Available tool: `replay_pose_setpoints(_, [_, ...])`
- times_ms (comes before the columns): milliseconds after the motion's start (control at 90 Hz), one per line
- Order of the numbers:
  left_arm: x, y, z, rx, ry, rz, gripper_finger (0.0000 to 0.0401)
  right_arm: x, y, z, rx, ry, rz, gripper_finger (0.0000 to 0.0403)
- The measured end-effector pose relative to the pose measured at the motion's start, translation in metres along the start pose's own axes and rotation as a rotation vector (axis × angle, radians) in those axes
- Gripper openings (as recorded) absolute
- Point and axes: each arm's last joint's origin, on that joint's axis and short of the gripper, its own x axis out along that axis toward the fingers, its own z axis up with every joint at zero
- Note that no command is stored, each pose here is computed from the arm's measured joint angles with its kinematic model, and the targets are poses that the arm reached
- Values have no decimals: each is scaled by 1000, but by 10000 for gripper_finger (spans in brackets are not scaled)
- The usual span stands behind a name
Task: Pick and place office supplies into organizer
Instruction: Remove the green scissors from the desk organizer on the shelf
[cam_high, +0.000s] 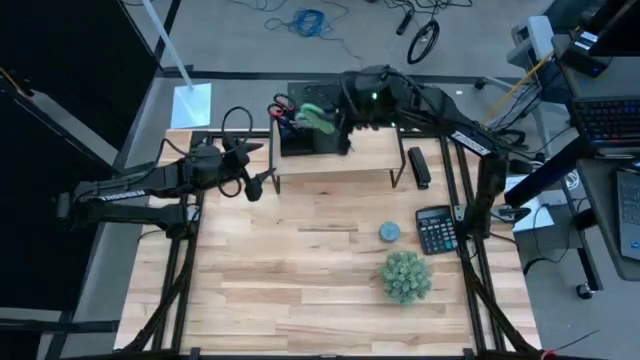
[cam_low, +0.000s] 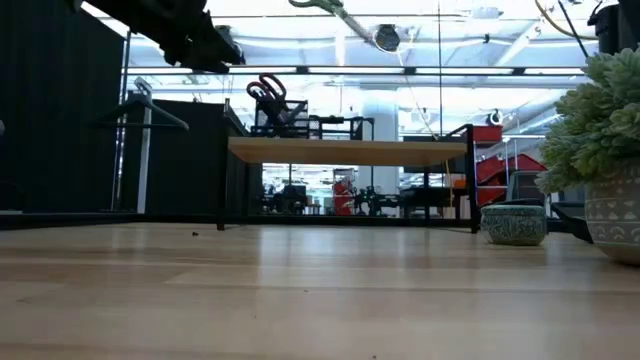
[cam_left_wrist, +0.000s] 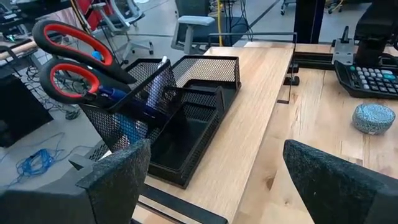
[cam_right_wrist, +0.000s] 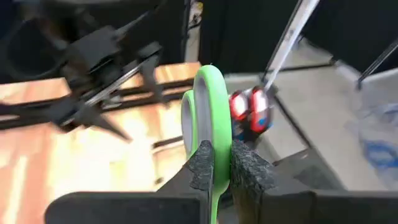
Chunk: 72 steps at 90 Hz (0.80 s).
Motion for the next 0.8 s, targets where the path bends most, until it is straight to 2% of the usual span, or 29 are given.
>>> replay_pose_setpoints(222, [0, 0, 0, 0, 0, 0, 356, 7, 42, -26, 66, 217, 76, 15])
replay_pose_setpoints(356, [0, 0, 0, 0, 0, 0, 356, 29, 72, -50, 92, 315, 108, 15])
replay_pose_setpoints(600, [0, 0, 0, -2, 0, 0, 356, 87, 120, -133, 116, 505, 127, 15])
replay_pose_setpoints(800, [0, 0, 0, -2, 0, 0, 356, 118, 134, -192, 257, 580, 266, 15])
